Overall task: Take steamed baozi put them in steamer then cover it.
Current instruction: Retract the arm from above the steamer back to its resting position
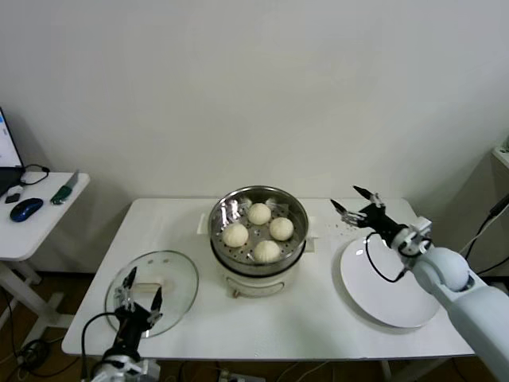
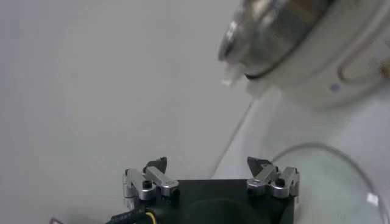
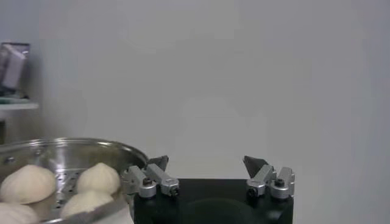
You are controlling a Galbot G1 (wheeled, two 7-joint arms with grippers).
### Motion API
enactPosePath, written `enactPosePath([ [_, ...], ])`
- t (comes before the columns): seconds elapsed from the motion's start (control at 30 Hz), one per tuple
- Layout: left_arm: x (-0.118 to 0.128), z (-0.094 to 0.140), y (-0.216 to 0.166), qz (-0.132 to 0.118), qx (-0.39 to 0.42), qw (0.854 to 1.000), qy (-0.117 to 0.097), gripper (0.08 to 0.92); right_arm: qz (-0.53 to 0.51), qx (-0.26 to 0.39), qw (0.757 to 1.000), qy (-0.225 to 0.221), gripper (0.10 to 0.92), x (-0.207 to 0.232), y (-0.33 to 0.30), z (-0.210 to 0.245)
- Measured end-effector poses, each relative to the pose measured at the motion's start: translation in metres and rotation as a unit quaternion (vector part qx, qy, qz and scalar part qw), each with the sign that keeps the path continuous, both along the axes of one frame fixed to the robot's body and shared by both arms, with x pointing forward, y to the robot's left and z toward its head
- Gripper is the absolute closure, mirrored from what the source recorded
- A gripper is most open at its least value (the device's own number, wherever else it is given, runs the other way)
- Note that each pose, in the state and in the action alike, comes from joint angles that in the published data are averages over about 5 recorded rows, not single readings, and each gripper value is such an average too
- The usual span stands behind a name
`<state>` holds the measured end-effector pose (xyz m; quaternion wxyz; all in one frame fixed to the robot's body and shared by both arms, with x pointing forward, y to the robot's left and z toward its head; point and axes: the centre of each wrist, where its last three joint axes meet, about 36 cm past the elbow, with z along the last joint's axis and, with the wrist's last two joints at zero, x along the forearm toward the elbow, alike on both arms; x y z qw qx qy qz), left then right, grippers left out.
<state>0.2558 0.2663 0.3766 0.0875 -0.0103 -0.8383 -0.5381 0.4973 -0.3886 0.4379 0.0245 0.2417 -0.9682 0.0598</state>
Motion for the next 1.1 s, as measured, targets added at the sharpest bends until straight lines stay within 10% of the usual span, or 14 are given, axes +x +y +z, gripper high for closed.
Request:
enactPosePath([
  [0.6,0.04,-0.063,0.034,-0.002,0.241,0.969,0.063,0.177,-0.108,0.028,0.994,0.018,0.2,-0.078,-0.026,-0.062],
  [1.1,0.086,-0.087,0.041,0.009,0.27,0.961,0.058,0.177,-0.135,0.027,0.99,0.03,0.2,-0.108,-0.028,-0.088],
])
